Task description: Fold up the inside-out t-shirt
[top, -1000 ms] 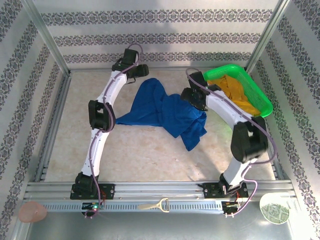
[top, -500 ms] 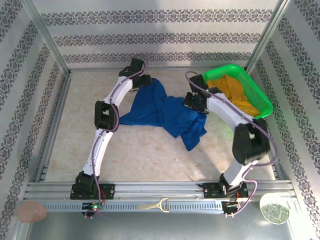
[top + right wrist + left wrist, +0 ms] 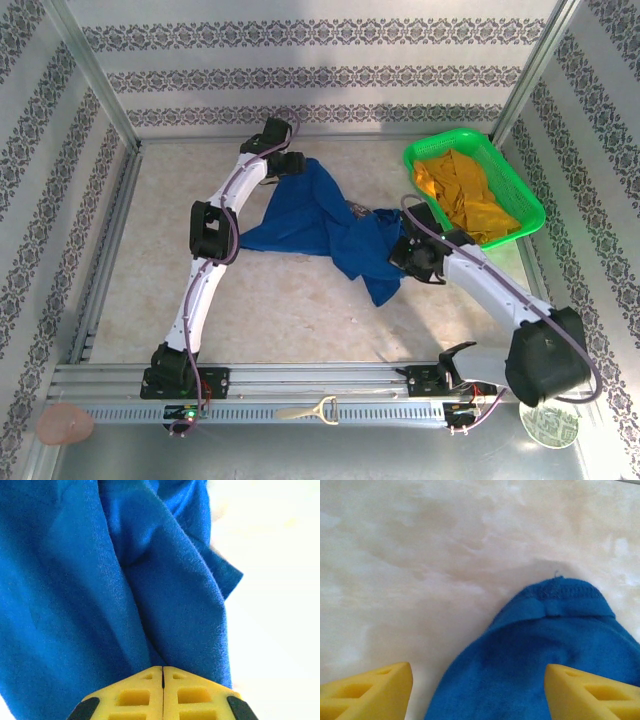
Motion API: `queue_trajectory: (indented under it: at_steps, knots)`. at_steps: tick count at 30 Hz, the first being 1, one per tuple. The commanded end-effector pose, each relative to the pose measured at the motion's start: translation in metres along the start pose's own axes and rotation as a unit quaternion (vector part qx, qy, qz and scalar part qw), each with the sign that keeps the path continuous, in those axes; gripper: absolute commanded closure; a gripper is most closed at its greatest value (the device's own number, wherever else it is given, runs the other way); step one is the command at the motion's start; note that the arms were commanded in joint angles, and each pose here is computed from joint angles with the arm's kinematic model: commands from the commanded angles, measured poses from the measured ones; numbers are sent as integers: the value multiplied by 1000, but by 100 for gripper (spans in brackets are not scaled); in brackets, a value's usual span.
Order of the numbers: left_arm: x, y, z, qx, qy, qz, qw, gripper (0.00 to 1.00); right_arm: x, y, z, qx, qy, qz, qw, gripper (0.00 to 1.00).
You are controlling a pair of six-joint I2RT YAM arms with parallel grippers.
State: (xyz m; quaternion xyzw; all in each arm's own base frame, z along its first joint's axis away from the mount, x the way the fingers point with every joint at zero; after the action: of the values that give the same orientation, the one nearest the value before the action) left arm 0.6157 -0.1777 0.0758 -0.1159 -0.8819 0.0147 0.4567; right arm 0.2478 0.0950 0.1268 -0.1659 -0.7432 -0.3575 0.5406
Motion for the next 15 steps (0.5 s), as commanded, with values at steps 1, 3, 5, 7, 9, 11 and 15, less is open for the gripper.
queue_trajectory:
  at_steps: [1, 3, 5, 7, 9, 11, 15]
  knots:
    - [31, -19, -18, -29, -22, 14, 999, 30, 12, -19, 5, -20, -13, 24, 999, 100]
    - [29, -19, -19, -26, -25, 15, 999, 28, 17, -24, 5, -22, -19, 26, 999, 100]
    - [25, -22, -18, -22, -26, 23, 999, 27, 21, -25, 5, -24, -24, 23, 999, 100]
    - [20, -26, -16, -19, -25, 34, 999, 27, 23, -24, 4, -24, -26, 19, 999, 100]
    - [17, -35, -14, -24, -23, 45, 998, 27, 24, -23, 3, -23, -25, 21, 999, 100]
    - [14, -41, -10, -32, -20, 47, 998, 27, 25, -23, 3, -21, -27, 20, 999, 100]
    - [6, -46, -1, -35, -7, 44, 998, 27, 27, -23, 2, -20, -29, 18, 999, 100]
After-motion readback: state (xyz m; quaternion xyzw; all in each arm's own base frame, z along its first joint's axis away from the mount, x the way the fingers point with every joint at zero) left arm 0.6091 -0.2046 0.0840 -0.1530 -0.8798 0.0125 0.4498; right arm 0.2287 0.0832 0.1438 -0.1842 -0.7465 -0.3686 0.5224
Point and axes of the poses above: each hand's point on the last joint's axis, 136 mm out from that joint toward the fingers, its own x axis back along the fingers, its own y axis along the line the jaws close on, z = x × y, the point moved 3 cm from there along x, back along the fingers, and after that the axes turned 14 degrees about -x, right-handed, at the moved point
